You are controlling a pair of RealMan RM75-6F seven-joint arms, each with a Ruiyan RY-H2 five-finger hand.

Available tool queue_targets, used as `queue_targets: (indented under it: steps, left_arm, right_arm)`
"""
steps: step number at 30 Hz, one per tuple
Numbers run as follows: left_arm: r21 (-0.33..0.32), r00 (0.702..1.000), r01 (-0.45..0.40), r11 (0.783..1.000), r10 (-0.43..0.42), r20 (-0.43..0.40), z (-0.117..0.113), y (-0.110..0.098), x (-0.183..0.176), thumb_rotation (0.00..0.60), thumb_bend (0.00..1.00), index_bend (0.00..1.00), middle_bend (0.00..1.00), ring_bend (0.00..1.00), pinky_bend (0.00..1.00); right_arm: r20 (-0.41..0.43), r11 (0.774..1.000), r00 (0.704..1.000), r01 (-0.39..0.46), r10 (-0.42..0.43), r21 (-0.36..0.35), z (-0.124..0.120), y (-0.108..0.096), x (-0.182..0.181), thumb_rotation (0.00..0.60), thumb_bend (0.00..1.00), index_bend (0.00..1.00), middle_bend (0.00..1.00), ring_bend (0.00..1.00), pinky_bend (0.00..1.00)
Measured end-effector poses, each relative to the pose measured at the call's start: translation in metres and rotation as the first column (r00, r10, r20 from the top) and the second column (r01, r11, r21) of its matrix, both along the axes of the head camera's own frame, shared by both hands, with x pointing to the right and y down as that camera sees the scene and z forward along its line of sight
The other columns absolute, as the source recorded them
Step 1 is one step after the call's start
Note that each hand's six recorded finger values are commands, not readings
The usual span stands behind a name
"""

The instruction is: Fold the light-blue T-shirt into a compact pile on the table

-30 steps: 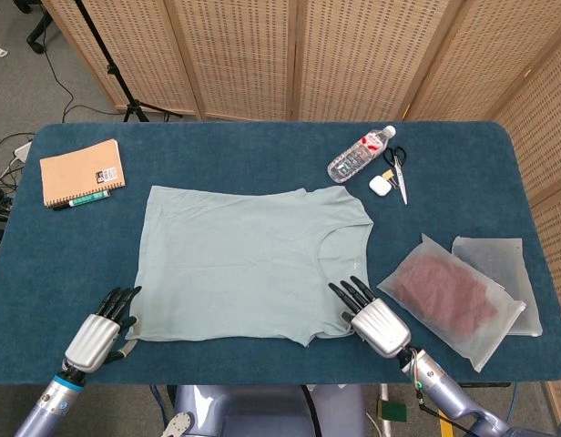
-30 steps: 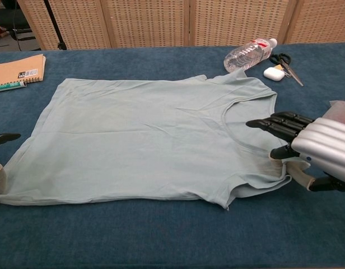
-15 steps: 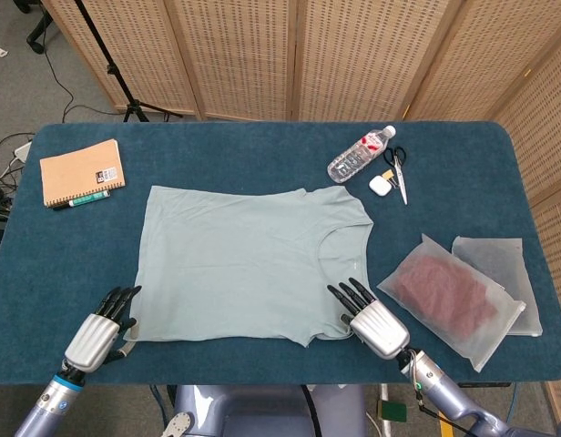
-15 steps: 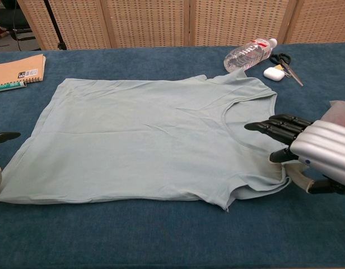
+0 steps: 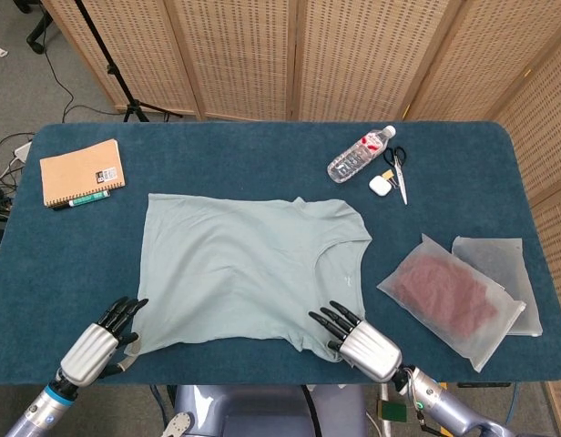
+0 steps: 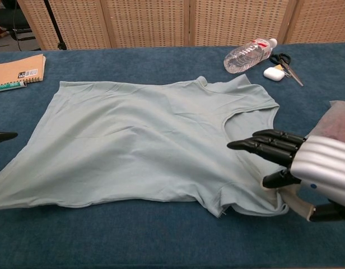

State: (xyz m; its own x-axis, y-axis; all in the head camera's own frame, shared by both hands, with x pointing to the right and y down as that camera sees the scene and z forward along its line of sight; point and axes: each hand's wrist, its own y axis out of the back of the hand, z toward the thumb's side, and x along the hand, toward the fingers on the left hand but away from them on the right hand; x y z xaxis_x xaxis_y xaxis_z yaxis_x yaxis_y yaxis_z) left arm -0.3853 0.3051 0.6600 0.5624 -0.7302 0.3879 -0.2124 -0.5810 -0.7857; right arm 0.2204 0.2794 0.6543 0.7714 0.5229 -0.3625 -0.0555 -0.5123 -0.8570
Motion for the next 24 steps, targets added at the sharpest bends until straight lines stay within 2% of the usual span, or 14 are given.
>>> queue_targets:
  steps: [6, 13, 19, 24]
  left_arm:
    - [-0.005, 0.998, -0.063, 0.998, 0.063, 0.013, -0.017, 0.012, -0.005, 0.600, 0.52, 0.80, 0.00, 0.00, 0.00]
    - [-0.049, 0.989, -0.151, 0.987, 0.151, -0.010, -0.045, 0.044, -0.010, 0.600, 0.52, 0.80, 0.00, 0.00, 0.00]
    - [-0.056, 0.985, -0.175, 0.983, 0.174, -0.018, -0.056, 0.056, -0.011, 0.600, 0.51, 0.80, 0.00, 0.00, 0.00]
    - [-0.044, 0.987, -0.163, 0.986, 0.162, -0.015, -0.056, 0.052, -0.011, 0.600, 0.52, 0.80, 0.00, 0.00, 0.00]
  right_arm:
    - [0.038, 0.993, 0.994, 0.103, -0.101, -0.052, -0.011, 0.022, -0.008, 0.600, 0.75, 0.62, 0.00, 0.00, 0.00]
    - [0.097, 0.972, 0.975, 0.212, -0.202, -0.102, -0.034, 0.057, -0.012, 0.600, 0.75, 0.62, 0.00, 0.00, 0.00]
    - [0.105, 0.961, 0.964, 0.255, -0.245, -0.107, -0.042, 0.073, -0.011, 0.600, 0.75, 0.62, 0.00, 0.00, 0.00]
    - [0.096, 0.964, 0.968, 0.242, -0.232, -0.111, -0.040, 0.071, -0.011, 0.600, 0.75, 0.62, 0.00, 0.00, 0.00]
